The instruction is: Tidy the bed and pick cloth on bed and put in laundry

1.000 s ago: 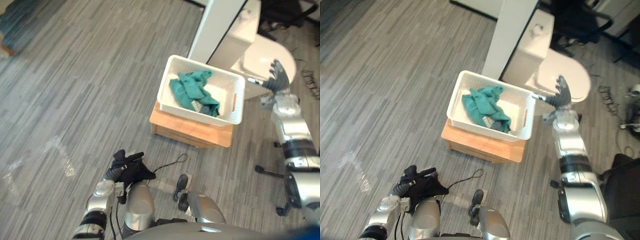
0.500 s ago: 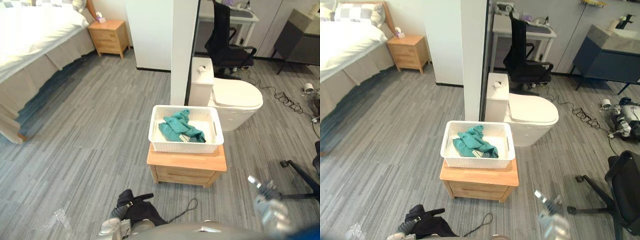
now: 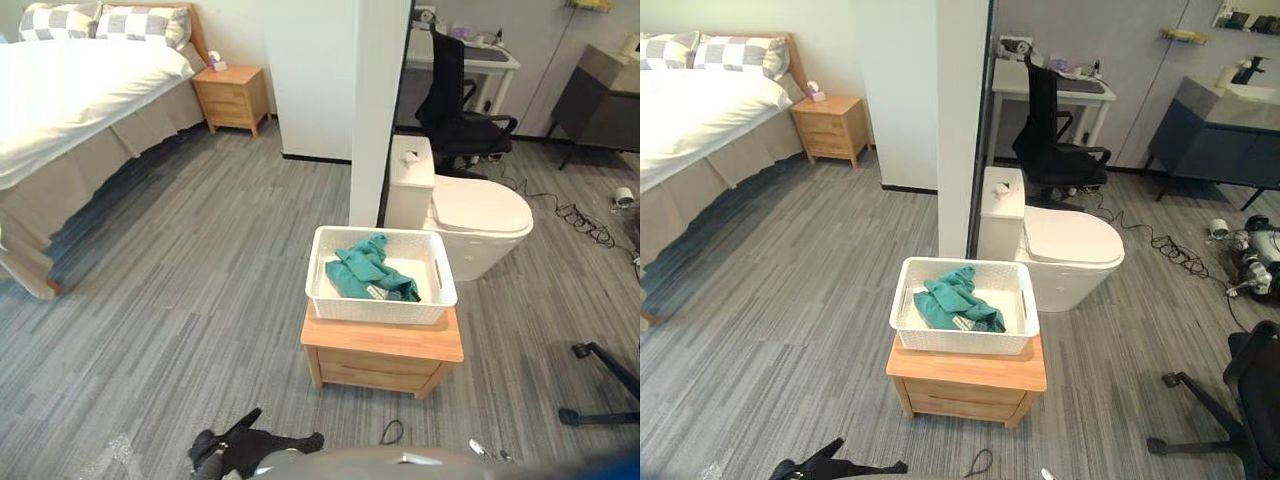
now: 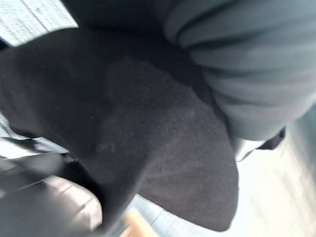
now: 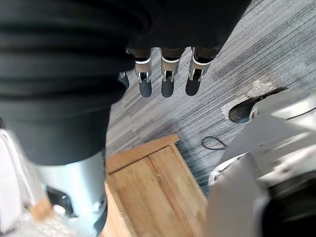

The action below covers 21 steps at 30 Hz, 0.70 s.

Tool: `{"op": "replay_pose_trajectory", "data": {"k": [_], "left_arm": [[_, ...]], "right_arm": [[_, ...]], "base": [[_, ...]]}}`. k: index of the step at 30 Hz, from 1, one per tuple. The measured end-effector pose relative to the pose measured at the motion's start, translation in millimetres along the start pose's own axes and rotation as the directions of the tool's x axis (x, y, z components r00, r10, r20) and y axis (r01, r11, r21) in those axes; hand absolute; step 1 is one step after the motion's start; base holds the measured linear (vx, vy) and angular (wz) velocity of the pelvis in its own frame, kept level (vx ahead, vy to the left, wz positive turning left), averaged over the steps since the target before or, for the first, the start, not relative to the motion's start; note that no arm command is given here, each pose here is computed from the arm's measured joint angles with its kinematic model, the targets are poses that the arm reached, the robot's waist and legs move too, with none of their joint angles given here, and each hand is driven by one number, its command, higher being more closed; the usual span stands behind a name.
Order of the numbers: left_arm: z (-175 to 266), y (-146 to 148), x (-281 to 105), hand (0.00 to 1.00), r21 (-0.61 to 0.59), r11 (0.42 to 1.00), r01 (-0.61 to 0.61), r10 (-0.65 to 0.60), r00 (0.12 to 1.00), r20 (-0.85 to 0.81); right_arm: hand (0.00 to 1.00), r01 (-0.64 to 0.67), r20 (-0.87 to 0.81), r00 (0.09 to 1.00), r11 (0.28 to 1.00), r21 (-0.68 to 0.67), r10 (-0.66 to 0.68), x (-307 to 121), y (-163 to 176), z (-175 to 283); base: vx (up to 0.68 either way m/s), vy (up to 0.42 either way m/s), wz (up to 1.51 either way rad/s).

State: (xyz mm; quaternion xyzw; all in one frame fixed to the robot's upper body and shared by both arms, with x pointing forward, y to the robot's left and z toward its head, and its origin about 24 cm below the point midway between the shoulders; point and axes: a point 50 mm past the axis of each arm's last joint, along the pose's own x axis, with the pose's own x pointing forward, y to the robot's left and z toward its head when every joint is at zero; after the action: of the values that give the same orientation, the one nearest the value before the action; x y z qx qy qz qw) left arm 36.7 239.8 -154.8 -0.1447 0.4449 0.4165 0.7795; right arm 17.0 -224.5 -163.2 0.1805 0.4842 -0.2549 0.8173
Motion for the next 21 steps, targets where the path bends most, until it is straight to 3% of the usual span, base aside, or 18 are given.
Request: {"op": "replay_pose_trajectory", "data": {"k": [5, 8, 11, 13, 19, 21], "left_arm": [[37, 5, 2, 1.00, -0.326, 0.945, -0.034, 0.096, 0.979, 0.177], [78, 5, -1, 1.00, -0.413, 0.908, 0.074, 0.097, 0.921, 0.378], [134, 0, -9, 1.00, -0.370, 0.908, 0.196, 0.073, 0.796, 0.601], [182, -7, -21, 1.00, -0.288, 0.919, 0.268, 0.043, 0.660, 0.750], [258, -39, -57, 1.00, -0.023, 0.968, 0.250, -0.069, 0.353, 0.933], [310, -51, -81, 1.00, 0.036, 0.971, 0.238, -0.088, 0.212, 0.973]], "right_arm": [[0.00, -0.035, 0.004, 0.999, 0.999, -0.018, 0.035, 1, 5, 0], [0.00, -0.065, 0.028, 0.997, 0.998, -0.015, 0.065, 5, 13, 9], [0.00, -0.090, 0.034, 0.995, 0.996, -0.022, 0.090, 8, 20, 13], [0.00, -0.084, 0.044, 0.996, 0.996, 0.013, 0.083, 9, 22, 16], [0.00, -0.059, 0.041, 0.998, 0.994, 0.090, 0.056, 10, 22, 16], [0.00, -0.057, 0.039, 0.998, 0.995, 0.087, 0.054, 10, 22, 15]], "base": [[0.11, -0.010, 0.45], [0.15, -0.036, 0.33], [0.14, -0.057, 0.15], [0.16, -0.066, 0.04], [0.10, -0.026, -0.14], [0.08, -0.040, -0.43]]}}
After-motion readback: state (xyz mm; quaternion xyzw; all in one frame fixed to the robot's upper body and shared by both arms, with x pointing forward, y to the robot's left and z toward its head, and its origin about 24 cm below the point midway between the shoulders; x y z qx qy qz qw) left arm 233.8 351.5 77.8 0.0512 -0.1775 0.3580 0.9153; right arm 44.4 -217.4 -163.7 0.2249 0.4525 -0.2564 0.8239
